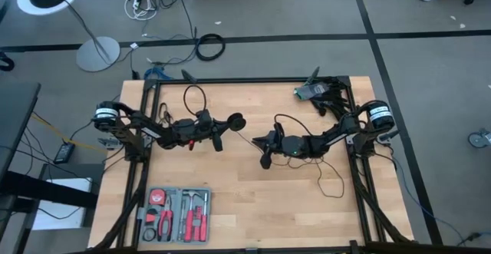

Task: Coil cords
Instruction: Coil the black wire on the spool

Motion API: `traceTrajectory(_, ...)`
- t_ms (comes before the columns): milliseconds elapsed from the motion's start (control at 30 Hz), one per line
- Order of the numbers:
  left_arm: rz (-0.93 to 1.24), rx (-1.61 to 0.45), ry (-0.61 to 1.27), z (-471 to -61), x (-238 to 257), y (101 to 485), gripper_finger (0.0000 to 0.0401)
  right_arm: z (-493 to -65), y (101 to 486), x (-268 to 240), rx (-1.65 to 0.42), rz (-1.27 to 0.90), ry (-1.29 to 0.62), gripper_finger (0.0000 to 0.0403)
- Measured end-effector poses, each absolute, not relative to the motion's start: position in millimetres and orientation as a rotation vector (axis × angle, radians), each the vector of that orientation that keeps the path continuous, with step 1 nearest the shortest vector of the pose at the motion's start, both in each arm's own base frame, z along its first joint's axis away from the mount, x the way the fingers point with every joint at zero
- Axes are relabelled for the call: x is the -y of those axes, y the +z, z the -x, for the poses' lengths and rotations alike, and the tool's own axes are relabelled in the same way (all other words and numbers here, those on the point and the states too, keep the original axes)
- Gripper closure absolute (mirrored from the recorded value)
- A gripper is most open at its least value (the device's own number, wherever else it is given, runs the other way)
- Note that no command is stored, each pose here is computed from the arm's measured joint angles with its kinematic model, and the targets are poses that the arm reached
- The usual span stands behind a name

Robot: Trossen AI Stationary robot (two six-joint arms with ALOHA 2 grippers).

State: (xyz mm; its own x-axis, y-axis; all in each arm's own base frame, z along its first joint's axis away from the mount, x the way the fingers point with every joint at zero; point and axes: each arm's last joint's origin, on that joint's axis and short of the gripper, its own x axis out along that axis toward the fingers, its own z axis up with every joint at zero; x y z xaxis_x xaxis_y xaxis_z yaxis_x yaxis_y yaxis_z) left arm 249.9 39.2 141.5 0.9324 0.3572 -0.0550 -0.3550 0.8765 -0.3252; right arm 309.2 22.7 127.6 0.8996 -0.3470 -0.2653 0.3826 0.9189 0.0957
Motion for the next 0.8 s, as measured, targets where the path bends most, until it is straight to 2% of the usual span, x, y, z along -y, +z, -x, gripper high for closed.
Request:
traceTrajectory(267,0.340,0.033,0.350,-250.2,-38.8,144.3,0.0401,-314.4,128.8,-14.2,-0.273,-0.165,-0.370,0.0282)
traceTrajectory(400,0.341,0.063,0.337,-250.3,-38.6,147.4,0.0401,-314.0,127.0,-12.2,-0.286,-0.199,-0.377,0.0258)
traceTrajectory(633,0.321,0.127,0.327,-250.1,-38.5,153.9,0.0401,-314.7,127.1,-13.5,-0.291,-0.220,-0.315,0.0256)
traceTrajectory(800,0.321,0.136,0.325,-250.0,-38.5,154.8,0.0401,-314.5,126.7,-12.8,-0.296,-0.220,-0.318,0.0281)
